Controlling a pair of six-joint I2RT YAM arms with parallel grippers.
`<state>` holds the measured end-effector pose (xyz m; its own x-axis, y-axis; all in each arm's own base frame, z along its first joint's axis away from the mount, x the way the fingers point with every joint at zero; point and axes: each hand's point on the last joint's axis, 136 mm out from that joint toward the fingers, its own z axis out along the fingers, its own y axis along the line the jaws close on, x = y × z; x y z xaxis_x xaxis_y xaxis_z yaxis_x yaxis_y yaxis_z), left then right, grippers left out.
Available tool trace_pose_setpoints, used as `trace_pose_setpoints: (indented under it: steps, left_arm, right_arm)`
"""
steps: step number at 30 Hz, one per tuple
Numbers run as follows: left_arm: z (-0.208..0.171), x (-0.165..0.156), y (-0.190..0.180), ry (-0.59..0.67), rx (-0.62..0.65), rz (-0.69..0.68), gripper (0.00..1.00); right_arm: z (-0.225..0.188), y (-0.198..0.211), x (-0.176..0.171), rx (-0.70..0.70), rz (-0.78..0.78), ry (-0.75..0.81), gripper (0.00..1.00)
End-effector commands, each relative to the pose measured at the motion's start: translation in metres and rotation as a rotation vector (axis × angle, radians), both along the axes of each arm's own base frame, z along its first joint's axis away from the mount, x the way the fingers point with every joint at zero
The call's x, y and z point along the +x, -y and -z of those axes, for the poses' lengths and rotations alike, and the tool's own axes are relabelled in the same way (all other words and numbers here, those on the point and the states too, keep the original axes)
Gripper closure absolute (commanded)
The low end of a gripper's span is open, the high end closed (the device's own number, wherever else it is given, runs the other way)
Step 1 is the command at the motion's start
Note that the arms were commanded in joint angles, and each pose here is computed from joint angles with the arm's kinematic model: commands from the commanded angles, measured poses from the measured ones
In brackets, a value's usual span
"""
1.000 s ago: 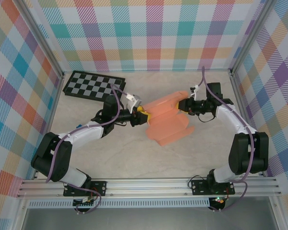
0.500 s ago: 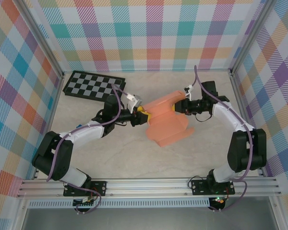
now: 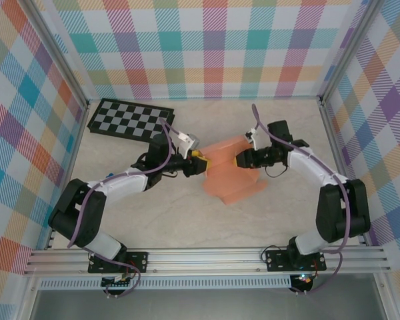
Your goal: Fold the paper box
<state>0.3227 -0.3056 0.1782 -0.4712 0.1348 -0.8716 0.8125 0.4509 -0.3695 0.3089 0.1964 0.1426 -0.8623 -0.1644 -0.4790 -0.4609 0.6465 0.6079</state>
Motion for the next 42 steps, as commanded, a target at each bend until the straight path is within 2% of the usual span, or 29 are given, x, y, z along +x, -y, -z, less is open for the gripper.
trace_pose_setpoints:
  steps: [1,6,9,13,16,18,21,24,30,36,40,42]
  left_arm:
    - [-0.029,0.015,0.007,0.060,-0.056,-0.028,0.77]
    - [-0.035,0.012,0.011,0.073,-0.072,-0.001,0.76]
    - [-0.034,0.010,0.010,0.088,-0.057,0.008,0.76]
    - [-0.027,0.006,0.008,0.104,-0.019,0.028,0.76]
    - [-0.028,0.004,0.010,0.105,-0.005,0.053,0.77]
    - [-0.033,0.003,0.011,0.115,-0.012,0.063,0.77]
    - [-0.040,0.002,0.013,0.125,-0.026,0.076,0.77]
    - [-0.049,-0.002,0.016,0.121,-0.049,0.106,0.77]
    - [-0.060,-0.011,0.017,0.094,-0.075,0.142,0.77]
    - [-0.066,-0.022,0.016,0.100,-0.061,0.188,0.76]
    - [-0.067,-0.027,0.013,0.122,-0.050,0.199,0.76]
    - [-0.068,-0.027,0.013,0.128,-0.047,0.196,0.76]
  right_arm:
    - [0.000,0.006,0.002,-0.082,0.004,0.162,0.75]
    - [0.004,0.003,-0.004,-0.097,-0.026,0.205,0.74]
    - [-0.009,0.004,-0.008,-0.083,-0.023,0.239,0.72]
    - [-0.045,0.017,-0.013,-0.093,0.021,0.416,0.71]
    - [-0.073,0.039,-0.011,-0.126,0.065,0.556,0.71]
    - [-0.083,0.060,-0.006,-0.136,0.126,0.594,0.71]
    - [-0.084,0.099,0.009,-0.149,0.299,0.522,0.73]
    - [-0.075,0.119,0.017,-0.158,0.378,0.449,0.69]
    - [-0.079,0.115,0.015,-0.091,0.294,0.423,0.75]
    - [-0.126,0.103,0.014,-0.034,0.220,0.495,0.77]
    - [-0.143,0.098,0.021,0.018,0.233,0.369,0.85]
    - [-0.140,0.098,0.024,-0.016,0.241,0.316,0.87]
